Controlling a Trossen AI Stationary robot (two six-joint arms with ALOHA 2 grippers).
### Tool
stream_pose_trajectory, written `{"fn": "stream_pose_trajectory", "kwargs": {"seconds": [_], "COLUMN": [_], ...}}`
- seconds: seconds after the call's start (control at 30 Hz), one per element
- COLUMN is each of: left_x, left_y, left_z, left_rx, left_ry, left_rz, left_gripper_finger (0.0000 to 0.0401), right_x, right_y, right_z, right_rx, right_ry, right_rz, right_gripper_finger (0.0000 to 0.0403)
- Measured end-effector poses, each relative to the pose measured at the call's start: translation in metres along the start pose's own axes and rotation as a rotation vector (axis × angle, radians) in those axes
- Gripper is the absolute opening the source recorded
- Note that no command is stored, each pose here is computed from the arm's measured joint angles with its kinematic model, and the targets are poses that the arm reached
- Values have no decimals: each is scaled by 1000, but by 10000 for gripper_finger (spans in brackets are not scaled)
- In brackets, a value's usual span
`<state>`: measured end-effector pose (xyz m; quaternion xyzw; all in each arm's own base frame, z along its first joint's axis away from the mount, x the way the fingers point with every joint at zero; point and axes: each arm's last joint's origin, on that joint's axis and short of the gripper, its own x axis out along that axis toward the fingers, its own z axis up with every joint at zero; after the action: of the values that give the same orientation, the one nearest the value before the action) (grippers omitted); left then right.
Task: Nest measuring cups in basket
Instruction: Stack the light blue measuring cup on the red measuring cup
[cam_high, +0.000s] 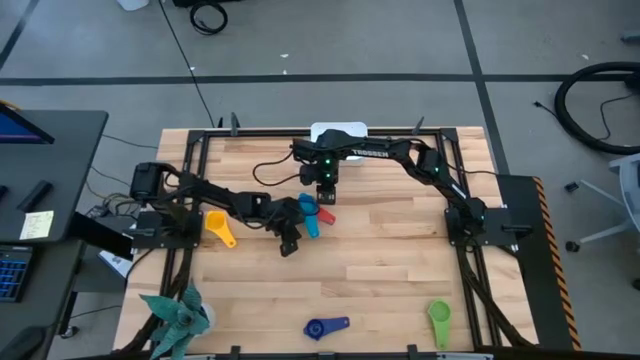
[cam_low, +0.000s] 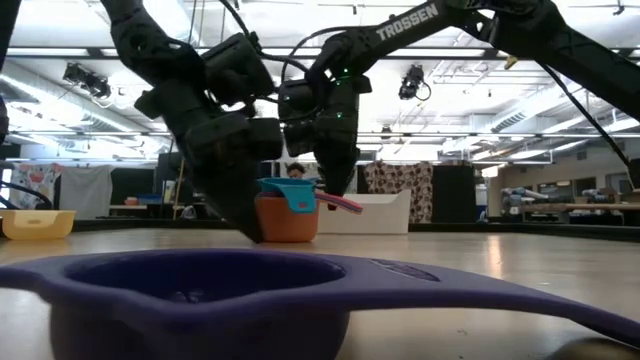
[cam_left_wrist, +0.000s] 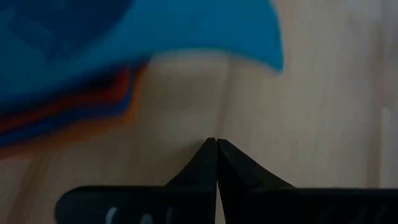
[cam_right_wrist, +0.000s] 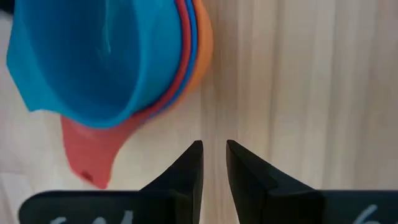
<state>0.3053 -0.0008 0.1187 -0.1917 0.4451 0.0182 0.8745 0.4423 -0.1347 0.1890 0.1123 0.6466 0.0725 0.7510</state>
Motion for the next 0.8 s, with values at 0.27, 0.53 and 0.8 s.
{"fn": "stream_pose_trajectory", "kwargs": {"seconds": [0.27, 0.53, 0.8], "left_x": [-2, -4, -4], "left_y": [5, 13, 14], "left_z": [12, 19, 19], "left_rx": [11, -2, -6], "left_ry": [-84, -117, -122], "left_rz": [-71, -98, -111], "left_gripper_finger": [6, 6, 6], "right_x": [13, 21, 21], "right_y": [8, 25, 25], "right_z": [-1, 4, 5], "right_rx": [4, -37, -39], "right_ry": [-9, -21, -29], "right_rz": [115, 152, 142], "right_gripper_finger": [74, 74, 74]}}
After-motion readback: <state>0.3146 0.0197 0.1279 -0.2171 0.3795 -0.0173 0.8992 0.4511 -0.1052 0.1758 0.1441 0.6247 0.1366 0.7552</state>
